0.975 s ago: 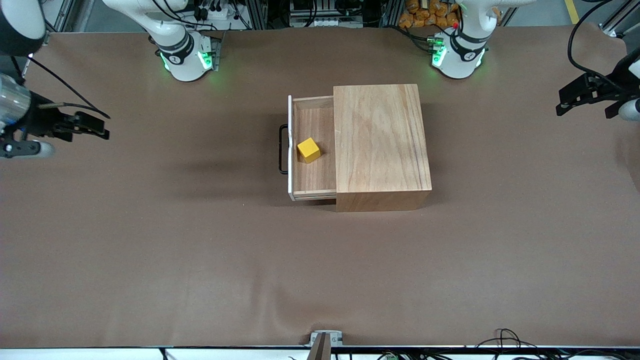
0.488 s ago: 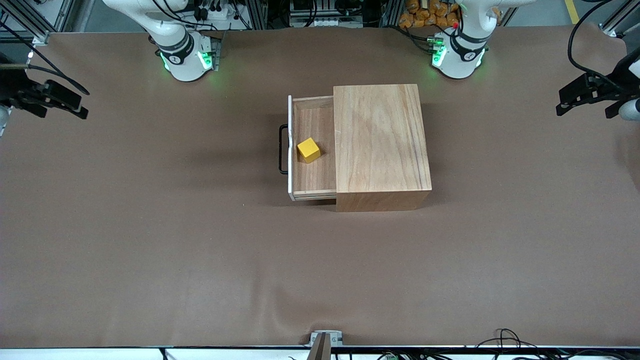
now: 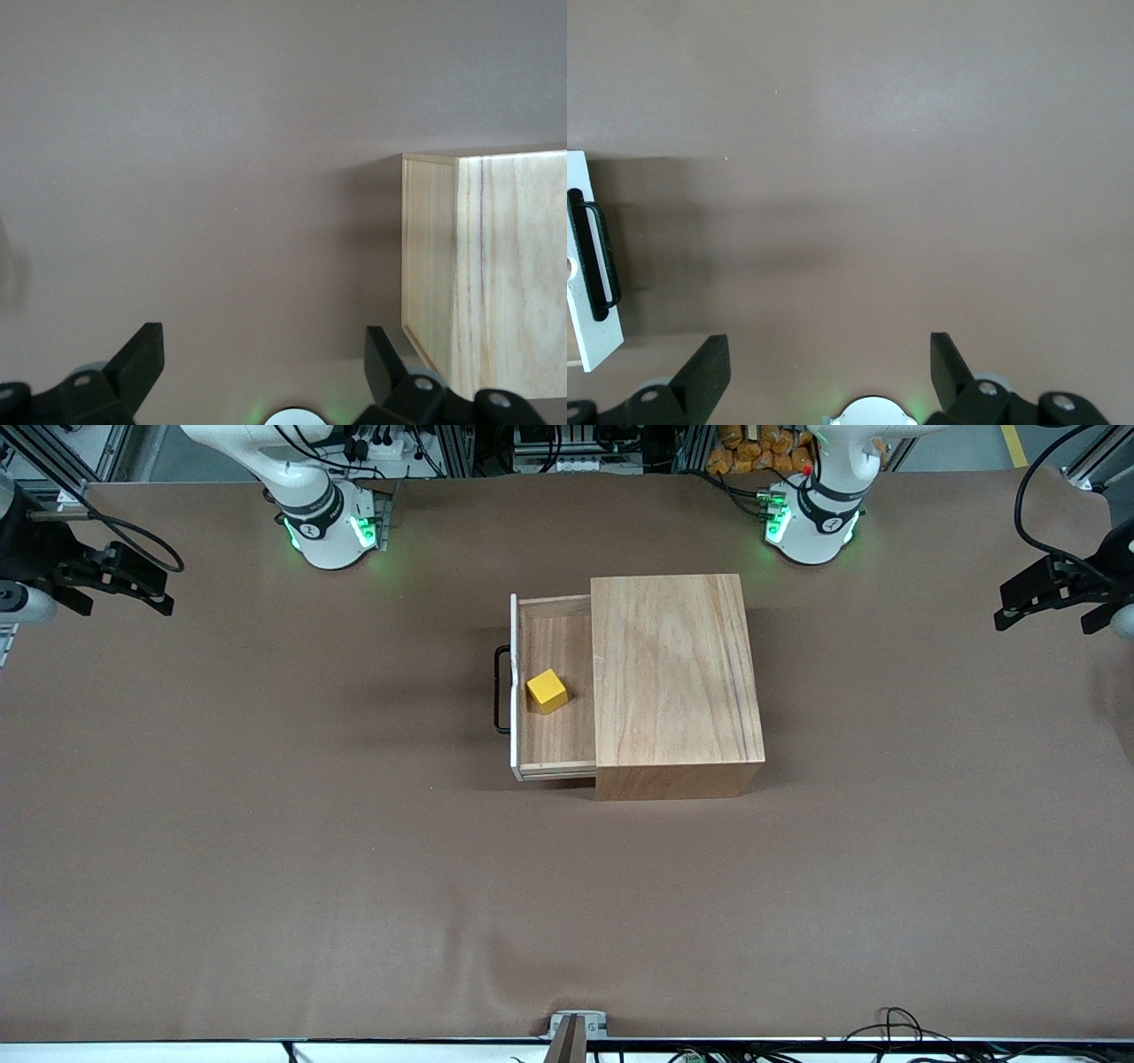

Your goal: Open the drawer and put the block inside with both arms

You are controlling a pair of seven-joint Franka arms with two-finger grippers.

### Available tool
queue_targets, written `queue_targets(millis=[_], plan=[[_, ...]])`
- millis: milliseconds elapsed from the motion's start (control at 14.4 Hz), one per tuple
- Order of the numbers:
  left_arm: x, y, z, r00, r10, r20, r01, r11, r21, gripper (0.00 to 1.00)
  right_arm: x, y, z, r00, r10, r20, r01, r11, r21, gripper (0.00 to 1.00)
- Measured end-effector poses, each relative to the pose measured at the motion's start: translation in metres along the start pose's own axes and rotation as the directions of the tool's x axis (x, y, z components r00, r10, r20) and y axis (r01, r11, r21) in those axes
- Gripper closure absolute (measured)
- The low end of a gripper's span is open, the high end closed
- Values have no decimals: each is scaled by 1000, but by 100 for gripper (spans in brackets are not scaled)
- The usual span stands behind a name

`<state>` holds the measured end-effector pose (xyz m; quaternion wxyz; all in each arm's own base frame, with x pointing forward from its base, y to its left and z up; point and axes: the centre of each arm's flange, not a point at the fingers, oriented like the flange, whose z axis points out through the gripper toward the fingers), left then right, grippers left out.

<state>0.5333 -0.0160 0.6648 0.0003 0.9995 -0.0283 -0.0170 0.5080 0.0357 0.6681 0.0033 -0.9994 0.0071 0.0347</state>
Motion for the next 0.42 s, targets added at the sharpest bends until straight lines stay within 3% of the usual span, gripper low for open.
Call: queue_targets(millis=[418], plan=[[0,2,0,1000,2,0,-2,1000,-9,0,1,17,0,1000,31,-1,-31,999,4,0]])
